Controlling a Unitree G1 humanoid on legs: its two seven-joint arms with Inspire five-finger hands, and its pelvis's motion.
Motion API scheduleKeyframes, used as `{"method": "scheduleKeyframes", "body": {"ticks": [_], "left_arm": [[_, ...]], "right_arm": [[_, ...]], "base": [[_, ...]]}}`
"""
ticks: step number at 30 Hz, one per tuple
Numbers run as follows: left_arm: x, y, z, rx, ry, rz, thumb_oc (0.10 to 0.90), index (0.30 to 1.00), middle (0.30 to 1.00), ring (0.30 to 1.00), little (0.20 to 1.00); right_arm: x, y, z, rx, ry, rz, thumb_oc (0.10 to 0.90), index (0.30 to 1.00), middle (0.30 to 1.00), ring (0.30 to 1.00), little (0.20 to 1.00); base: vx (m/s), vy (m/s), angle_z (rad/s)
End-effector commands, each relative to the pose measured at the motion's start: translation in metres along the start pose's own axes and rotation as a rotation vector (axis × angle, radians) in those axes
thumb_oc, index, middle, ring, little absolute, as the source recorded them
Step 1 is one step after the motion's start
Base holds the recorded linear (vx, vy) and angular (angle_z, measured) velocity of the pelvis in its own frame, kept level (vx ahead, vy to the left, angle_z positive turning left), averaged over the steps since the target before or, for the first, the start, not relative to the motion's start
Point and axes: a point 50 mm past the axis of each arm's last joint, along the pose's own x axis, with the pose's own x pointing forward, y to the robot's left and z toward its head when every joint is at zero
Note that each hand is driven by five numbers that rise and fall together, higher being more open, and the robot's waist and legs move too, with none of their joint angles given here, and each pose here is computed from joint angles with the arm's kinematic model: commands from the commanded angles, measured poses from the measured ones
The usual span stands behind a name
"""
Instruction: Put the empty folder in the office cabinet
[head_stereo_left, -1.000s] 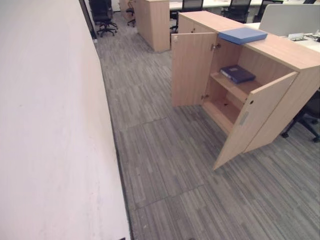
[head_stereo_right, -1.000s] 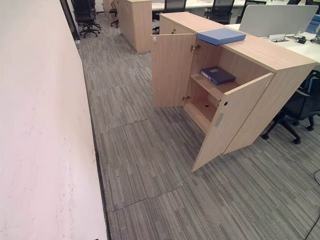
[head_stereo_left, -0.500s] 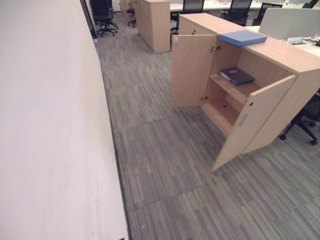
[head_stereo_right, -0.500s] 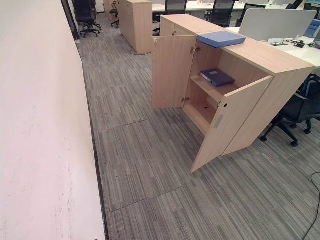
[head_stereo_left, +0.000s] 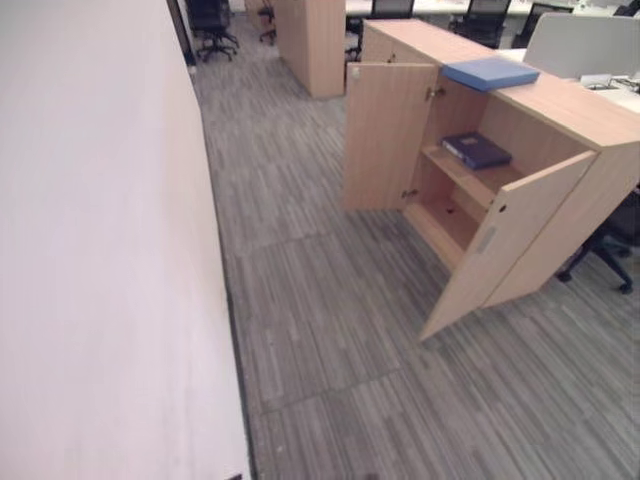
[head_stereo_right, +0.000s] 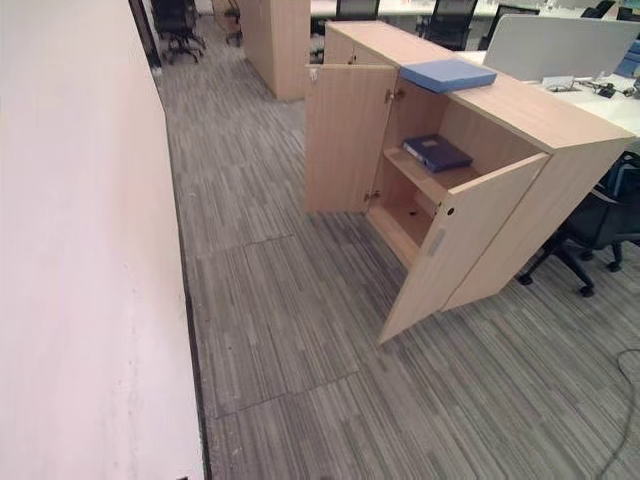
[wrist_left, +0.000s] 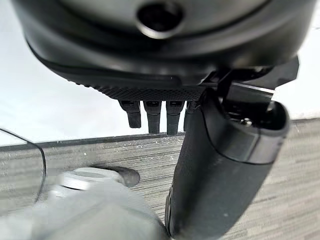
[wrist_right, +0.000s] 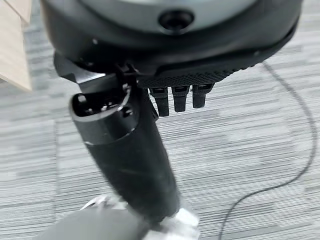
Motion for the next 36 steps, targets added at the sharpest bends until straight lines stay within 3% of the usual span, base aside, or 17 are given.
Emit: {"method": "scheduleKeyframes", "body": {"ticks": [1,6,13,25,36], "left_arm": [[-0.002,-0.014,-0.011,0.015,0.042,-0.018,0.8,0.9,0.9,0.9,0.9],[-0.003,-0.013,-0.021,0.065,0.065,-0.02,0.8,0.9,0.9,0.9,0.9],[-0.01,-0.006,-0.052,0.087,0.155,-0.036,0.8,0.9,0.9,0.9,0.9],[-0.013,0.022,-0.061,0.144,0.182,0.029,0.8,0.9,0.9,0.9,0.9],[-0.008,0.017,-0.046,0.149,0.133,0.019,0.8,0.9,0.9,0.9,0.9]], "right_arm": [[0.0,-0.036,0.001,-0.026,0.007,-0.102,0.8,0.9,0.9,0.9,0.9],[-0.001,-0.051,0.001,-0.031,0.008,-0.139,0.8,0.9,0.9,0.9,0.9],[-0.004,-0.05,-0.039,0.068,0.161,-0.102,0.8,0.9,0.9,0.9,0.9],[-0.001,-0.051,0.001,0.177,-0.02,-0.102,0.8,0.9,0.9,0.9,0.9],[-0.002,-0.057,0.006,0.207,-0.045,-0.129,0.8,0.9,0.9,0.9,0.9]], "base": [[0.22,-0.07,0.03],[0.36,0.137,-0.36],[0.56,0.358,-0.46],[0.26,0.231,0.18],[0.13,-0.089,-0.05]]}}
